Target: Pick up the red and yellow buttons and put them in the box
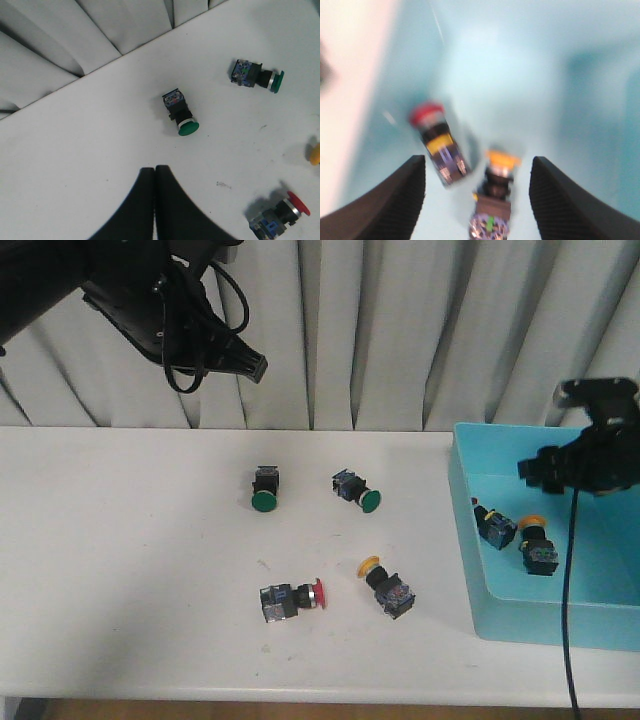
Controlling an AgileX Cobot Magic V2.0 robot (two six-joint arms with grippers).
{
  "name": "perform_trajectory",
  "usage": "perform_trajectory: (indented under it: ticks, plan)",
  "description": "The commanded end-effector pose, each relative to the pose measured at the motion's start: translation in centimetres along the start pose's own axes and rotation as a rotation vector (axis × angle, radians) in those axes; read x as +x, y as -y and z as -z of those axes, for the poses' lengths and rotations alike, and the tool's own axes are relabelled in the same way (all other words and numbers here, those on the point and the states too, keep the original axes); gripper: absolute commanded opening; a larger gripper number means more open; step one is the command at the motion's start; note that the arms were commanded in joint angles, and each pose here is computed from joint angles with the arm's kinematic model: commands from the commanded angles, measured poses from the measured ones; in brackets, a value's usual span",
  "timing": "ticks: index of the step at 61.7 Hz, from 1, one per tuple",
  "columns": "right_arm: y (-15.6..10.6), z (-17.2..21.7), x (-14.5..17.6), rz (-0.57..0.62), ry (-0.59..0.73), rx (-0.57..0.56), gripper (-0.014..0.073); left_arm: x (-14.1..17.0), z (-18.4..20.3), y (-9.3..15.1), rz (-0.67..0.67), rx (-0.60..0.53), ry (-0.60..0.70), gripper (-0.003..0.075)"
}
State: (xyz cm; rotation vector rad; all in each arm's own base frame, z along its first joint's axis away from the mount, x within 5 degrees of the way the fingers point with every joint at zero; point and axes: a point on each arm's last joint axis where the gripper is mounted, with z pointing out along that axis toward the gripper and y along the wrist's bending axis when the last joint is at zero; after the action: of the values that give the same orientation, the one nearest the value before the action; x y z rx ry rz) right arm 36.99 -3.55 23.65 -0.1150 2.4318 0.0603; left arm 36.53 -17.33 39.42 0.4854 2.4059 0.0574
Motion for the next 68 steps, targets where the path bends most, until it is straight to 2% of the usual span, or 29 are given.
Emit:
perform_trajectory:
  ticks: [1, 12, 21, 28, 37, 53, 68]
  plan:
    - [-0.8, 7.5, -3.5, -0.007, 0.238, 0.019, 0.0454, -0.8, 3.2, -0.8, 0.020, -0.009, 0.119, -0.0006]
    - [-2.3, 16.3, -4.4, -0.009, 0.463, 0.009, 0.0435, -1.0, 3.3, -0.8, 0.020, -0.008, 0.132, -0.0006]
    - [-3.7, 21.8, -4.1, 0.017, 0.617, -0.011, 0.0354, -1.0, 3.3, -0.8, 0.020, -0.007, 0.133, -0.0006]
    - [-4.6, 24.6, -3.5, 0.065, 0.681, -0.033, 0.0221, -1.0, 3.3, -0.8, 0.020, -0.008, 0.132, -0.0006]
    - [-5.4, 26.0, -3.0, 0.070, 0.713, -0.093, -0.0015, -0.9, 3.3, -0.7, 0.023, 0.000, 0.130, -0.0006]
    - [-5.4, 26.4, -3.4, 0.029, 0.766, -0.111, -0.0007, -1.0, 3.4, -0.8, 0.023, -0.001, 0.136, -0.0006]
    - [-5.5, 26.3, -3.4, 0.030, 0.760, -0.114, -0.0007, -1.0, 3.4, -0.6, 0.021, 0.001, 0.136, -0.0006]
